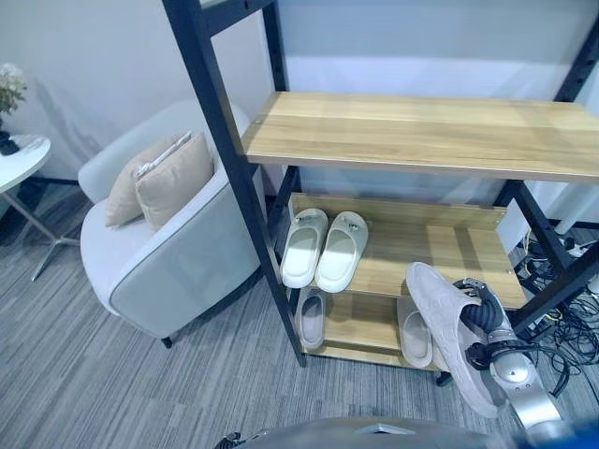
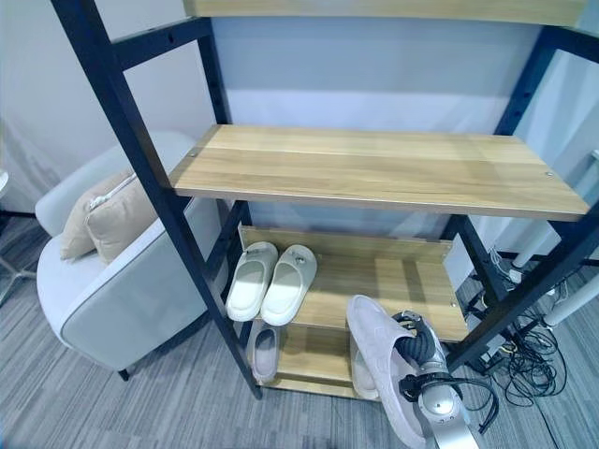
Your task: Arrange the slippers neatly on the shoe rack.
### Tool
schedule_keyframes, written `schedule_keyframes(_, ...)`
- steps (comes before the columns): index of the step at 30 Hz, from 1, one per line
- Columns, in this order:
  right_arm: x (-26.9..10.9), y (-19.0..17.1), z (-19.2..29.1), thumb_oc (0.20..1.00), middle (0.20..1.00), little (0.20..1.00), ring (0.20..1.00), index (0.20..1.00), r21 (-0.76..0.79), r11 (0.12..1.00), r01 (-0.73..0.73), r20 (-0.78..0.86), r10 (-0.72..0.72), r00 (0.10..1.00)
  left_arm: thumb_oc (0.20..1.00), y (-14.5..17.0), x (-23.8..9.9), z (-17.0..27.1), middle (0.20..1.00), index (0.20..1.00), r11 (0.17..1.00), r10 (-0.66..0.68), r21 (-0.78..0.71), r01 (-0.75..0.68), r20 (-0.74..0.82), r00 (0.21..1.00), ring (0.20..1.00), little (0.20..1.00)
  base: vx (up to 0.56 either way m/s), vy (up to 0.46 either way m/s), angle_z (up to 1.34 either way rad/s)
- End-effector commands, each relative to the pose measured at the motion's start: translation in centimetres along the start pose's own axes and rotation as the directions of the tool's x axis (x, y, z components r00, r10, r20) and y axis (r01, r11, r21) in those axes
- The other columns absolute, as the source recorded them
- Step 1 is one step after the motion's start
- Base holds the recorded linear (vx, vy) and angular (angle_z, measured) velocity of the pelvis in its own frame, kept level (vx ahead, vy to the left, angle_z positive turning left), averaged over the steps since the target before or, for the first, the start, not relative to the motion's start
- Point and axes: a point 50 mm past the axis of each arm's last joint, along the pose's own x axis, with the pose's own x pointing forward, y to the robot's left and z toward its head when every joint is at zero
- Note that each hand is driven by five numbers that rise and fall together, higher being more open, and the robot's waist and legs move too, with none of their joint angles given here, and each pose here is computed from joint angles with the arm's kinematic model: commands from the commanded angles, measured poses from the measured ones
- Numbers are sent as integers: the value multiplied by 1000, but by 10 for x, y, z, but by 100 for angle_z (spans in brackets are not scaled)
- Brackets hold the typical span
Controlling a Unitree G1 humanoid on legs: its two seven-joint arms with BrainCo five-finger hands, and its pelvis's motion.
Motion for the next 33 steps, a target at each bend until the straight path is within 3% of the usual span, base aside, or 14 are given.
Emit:
schedule_keyframes(1, 15, -9, 42, 200, 200, 200, 200, 200, 61, 998, 10, 196, -22, 980, 1000, -7, 0, -2, 1000, 1000, 997, -44, 54, 46, -24, 999, 1000, 1000, -39, 104, -21)
schedule_keyframes(14, 14, 6, 41, 200, 200, 200, 200, 200, 88, 995, -49, 184, 32, 982, 1000, 15, 5, 19, 1000, 1000, 999, 17, 48, -19, 42, 999, 1000, 1000, -13, 25, -10)
schedule_keyframes(22, 8, -6, 45, 200, 200, 200, 200, 200, 57, 998, -36, 231, 22, 973, 1000, 16, 7, 39, 1000, 1000, 998, 44, 42, -48, 105, 994, 1000, 1000, -90, -211, 44)
schedule_keyframes(33, 3, -5, 36, 200, 200, 200, 200, 200, 47, 998, -47, 197, 37, 980, 1000, 14, 6, 33, 1000, 1000, 994, 42, 99, -50, 80, 996, 1000, 1000, 94, 168, -10)
